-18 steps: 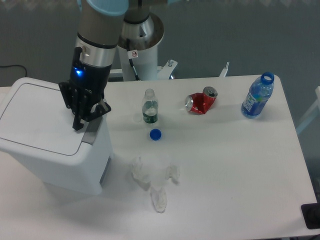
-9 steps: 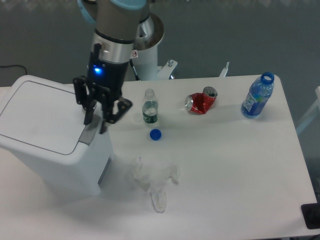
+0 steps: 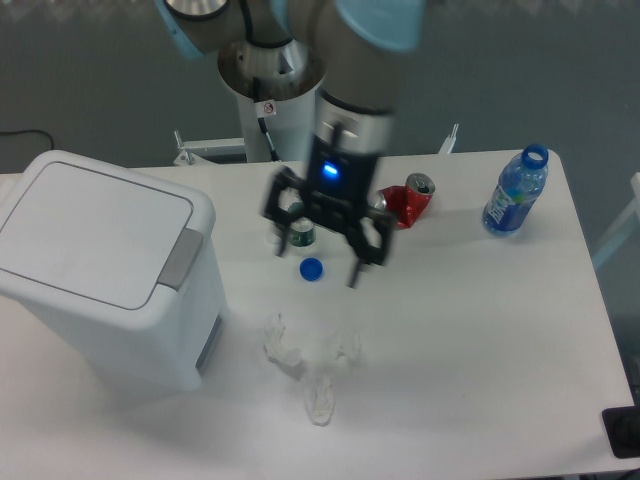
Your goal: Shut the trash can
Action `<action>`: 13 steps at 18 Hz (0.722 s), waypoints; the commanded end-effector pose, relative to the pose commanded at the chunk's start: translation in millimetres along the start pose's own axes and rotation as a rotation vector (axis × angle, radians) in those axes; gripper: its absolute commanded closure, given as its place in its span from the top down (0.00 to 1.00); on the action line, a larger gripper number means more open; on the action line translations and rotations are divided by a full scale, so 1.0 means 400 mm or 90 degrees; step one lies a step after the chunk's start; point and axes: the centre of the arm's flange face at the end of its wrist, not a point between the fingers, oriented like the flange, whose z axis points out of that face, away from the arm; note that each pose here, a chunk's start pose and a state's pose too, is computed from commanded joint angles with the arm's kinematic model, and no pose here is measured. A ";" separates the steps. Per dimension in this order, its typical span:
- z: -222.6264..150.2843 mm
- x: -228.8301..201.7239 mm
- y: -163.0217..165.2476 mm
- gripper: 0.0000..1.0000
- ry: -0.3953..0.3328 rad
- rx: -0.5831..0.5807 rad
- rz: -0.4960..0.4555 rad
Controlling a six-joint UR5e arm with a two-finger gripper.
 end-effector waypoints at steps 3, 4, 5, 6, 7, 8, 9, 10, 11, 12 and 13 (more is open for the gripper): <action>0.077 -0.067 0.030 1.00 -0.025 -0.086 0.053; 0.106 -0.084 0.047 1.00 -0.031 -0.121 0.076; 0.139 -0.104 0.068 1.00 -0.031 -0.153 0.097; 0.162 -0.128 0.090 1.00 -0.030 -0.174 0.114; 0.176 -0.153 0.114 1.00 -0.027 -0.184 0.124; 0.178 -0.164 0.124 1.00 -0.024 -0.186 0.141; 0.185 -0.166 0.127 1.00 -0.019 -0.189 0.160; 0.199 -0.168 0.134 1.00 -0.013 -0.195 0.173; 0.214 -0.171 0.142 1.00 -0.011 -0.203 0.177; 0.224 -0.170 0.147 1.00 -0.009 -0.211 0.177; 0.228 -0.168 0.151 1.00 -0.009 -0.219 0.178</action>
